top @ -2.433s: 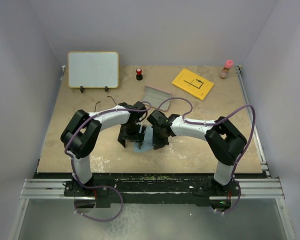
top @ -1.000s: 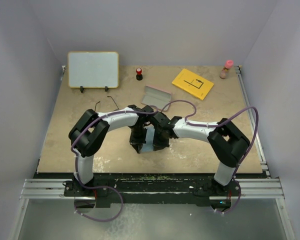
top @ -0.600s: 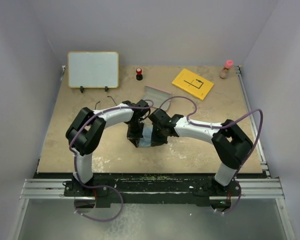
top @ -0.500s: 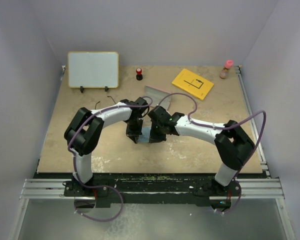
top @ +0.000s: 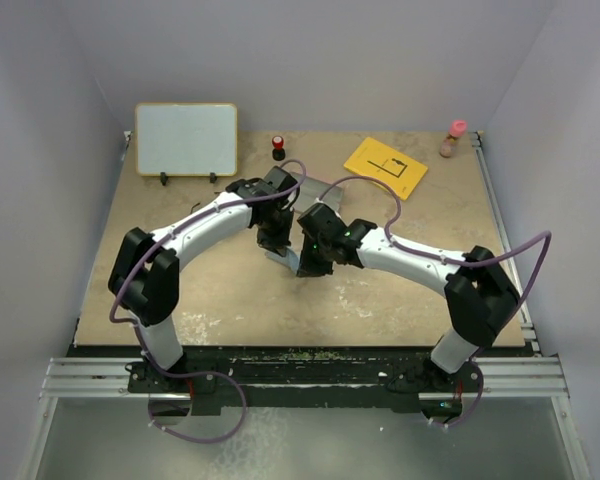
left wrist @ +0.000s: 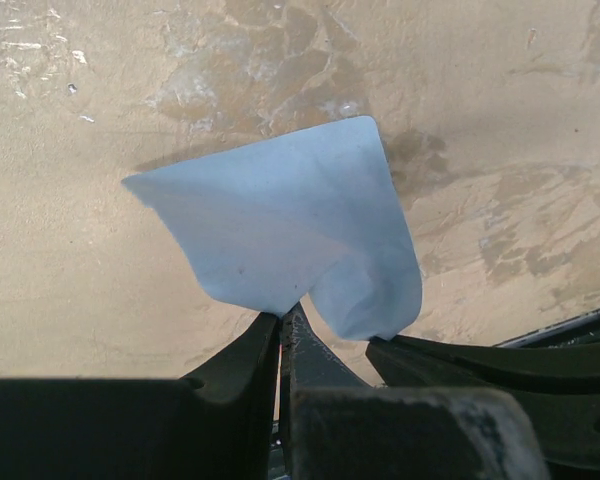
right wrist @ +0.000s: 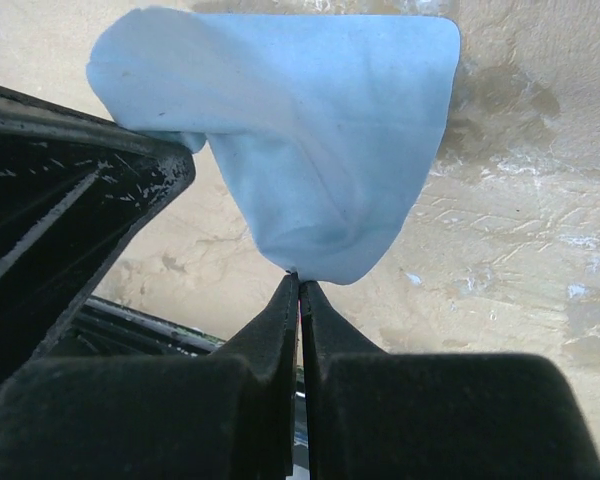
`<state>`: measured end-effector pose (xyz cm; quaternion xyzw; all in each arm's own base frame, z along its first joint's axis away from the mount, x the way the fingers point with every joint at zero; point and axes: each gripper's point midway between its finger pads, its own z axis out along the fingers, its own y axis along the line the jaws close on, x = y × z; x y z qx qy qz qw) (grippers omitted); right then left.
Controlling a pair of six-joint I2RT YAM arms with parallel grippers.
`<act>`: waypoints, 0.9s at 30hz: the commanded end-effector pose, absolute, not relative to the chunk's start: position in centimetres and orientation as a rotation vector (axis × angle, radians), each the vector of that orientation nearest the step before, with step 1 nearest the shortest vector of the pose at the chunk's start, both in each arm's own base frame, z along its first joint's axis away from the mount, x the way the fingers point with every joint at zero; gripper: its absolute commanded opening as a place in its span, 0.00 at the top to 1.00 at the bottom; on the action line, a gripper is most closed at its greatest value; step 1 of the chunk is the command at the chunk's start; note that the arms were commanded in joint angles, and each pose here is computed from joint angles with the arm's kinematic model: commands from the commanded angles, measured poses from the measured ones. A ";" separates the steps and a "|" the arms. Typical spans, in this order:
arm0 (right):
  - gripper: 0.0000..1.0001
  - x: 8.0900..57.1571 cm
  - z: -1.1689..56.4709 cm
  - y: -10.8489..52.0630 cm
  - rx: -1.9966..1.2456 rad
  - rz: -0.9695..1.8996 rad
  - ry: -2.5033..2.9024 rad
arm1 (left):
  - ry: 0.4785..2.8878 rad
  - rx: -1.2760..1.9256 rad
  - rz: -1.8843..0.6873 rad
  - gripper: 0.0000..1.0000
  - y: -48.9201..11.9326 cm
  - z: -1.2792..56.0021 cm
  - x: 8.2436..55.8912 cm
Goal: Organize the sunglasses
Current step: Fold the glasses cleaning cloth at the center of the board.
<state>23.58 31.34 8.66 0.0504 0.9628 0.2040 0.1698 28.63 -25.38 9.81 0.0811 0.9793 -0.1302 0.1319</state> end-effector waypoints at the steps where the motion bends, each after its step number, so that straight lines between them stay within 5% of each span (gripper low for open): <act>1: 1.00 24.5 12.4 31.6 0.158 0.621 2.654 | 2.790 0.299 -0.465 0.96 -26.0 13.1 28.2; 27: 1.00 19.4 15.2 26.9 0.369 0.605 2.719 | 2.788 0.251 -0.701 0.96 -25.3 17.3 22.4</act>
